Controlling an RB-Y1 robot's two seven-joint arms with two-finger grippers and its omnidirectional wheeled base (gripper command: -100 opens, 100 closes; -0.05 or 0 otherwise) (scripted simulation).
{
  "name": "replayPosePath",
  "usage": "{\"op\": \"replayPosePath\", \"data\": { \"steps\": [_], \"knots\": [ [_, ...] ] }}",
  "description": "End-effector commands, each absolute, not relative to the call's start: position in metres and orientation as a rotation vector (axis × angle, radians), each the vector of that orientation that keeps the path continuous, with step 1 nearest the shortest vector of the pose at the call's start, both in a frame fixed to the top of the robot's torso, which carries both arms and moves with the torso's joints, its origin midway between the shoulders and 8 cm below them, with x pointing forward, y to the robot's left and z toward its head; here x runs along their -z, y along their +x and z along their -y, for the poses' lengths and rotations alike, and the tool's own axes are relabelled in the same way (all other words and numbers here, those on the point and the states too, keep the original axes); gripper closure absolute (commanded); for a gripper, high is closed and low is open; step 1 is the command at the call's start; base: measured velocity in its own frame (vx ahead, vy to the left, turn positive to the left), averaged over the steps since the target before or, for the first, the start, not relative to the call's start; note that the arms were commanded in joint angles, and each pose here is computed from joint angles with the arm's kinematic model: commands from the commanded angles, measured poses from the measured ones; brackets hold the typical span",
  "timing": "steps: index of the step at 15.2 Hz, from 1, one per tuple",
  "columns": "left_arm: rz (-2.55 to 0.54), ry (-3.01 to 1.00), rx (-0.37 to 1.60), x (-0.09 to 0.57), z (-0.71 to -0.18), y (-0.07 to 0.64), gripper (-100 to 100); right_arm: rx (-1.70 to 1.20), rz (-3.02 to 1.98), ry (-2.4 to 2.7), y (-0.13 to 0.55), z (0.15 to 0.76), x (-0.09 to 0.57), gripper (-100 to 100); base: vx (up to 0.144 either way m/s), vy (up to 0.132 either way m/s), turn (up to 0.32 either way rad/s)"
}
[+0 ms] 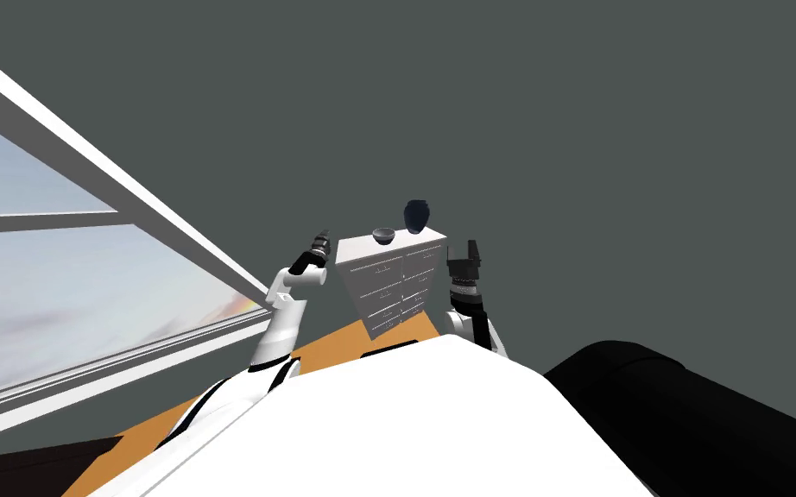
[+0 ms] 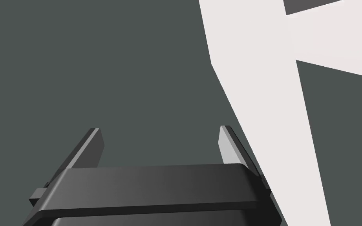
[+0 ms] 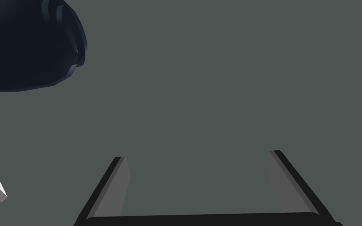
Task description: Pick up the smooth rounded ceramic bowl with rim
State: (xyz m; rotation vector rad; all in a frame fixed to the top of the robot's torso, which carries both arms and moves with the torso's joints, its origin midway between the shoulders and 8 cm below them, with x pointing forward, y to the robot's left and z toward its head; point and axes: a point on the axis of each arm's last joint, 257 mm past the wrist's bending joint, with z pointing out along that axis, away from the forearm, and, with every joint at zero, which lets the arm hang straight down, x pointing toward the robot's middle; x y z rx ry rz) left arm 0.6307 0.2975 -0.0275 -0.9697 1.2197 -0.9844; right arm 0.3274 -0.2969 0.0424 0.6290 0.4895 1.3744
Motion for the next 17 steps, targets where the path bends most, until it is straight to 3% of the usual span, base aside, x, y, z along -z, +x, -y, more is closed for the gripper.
{"op": "replayPosePath", "data": {
  "steps": [1,17],
  "knots": [
    [-1.238,-1.021,0.963,0.032,-0.305,0.643,-100,-1.374,-0.489,0.629,0.327,0.297,-0.042,0,-0.005,-0.067,0.128],
    [-1.333,-1.236,0.919,0.006,-0.293,0.685,-100,-1.374,-0.489,0.629,0.327,0.297,-0.042,0,0.001,-0.053,0.076]
  ]
}}
